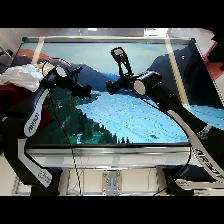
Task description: Fold the shirts.
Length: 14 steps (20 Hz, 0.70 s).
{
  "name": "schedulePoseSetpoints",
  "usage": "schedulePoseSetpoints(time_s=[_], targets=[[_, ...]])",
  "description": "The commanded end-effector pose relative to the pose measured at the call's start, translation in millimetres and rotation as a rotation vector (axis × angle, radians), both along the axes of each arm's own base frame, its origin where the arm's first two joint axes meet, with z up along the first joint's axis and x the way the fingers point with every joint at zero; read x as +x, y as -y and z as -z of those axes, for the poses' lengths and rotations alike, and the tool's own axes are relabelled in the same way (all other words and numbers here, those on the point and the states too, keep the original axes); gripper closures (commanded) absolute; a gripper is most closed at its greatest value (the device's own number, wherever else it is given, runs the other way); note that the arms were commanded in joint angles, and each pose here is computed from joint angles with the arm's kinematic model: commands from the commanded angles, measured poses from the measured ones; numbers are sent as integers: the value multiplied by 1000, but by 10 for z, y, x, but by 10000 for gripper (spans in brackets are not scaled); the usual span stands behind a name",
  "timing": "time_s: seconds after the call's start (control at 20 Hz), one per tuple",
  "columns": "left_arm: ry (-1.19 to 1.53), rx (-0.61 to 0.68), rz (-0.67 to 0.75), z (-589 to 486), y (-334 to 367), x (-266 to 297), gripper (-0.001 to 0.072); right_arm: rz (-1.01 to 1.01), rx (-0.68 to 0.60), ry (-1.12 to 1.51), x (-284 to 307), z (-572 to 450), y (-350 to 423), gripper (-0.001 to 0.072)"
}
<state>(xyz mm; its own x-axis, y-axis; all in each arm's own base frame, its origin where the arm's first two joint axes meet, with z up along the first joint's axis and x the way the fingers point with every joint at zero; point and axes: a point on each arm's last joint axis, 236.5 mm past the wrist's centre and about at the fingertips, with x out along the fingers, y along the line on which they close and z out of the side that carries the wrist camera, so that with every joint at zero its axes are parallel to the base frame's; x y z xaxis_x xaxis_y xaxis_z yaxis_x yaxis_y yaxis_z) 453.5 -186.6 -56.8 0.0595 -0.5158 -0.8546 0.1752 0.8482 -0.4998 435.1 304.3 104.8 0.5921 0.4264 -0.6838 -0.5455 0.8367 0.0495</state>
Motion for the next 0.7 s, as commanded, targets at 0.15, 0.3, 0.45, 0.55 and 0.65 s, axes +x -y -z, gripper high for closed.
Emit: schedulePoseSetpoints(time_s=[0.15,0.3,0.45,0.55,0.65], targets=[[59,25,-26,18,-62,152,528,12,-6,12,31,-10,23,31],[114,124,-18,40,-297,277,121,12,-22,1,14,20,49,40],[196,450,-21,-189,-1084,533,121,12,-34,-14,0,74,60,211],[284,819,-51,-744,-1981,747,121,13,-55,-18,13,123,93,213],[413,897,-351,-1485,-2593,941,122,15,-93,-32,0,191,154,213]])
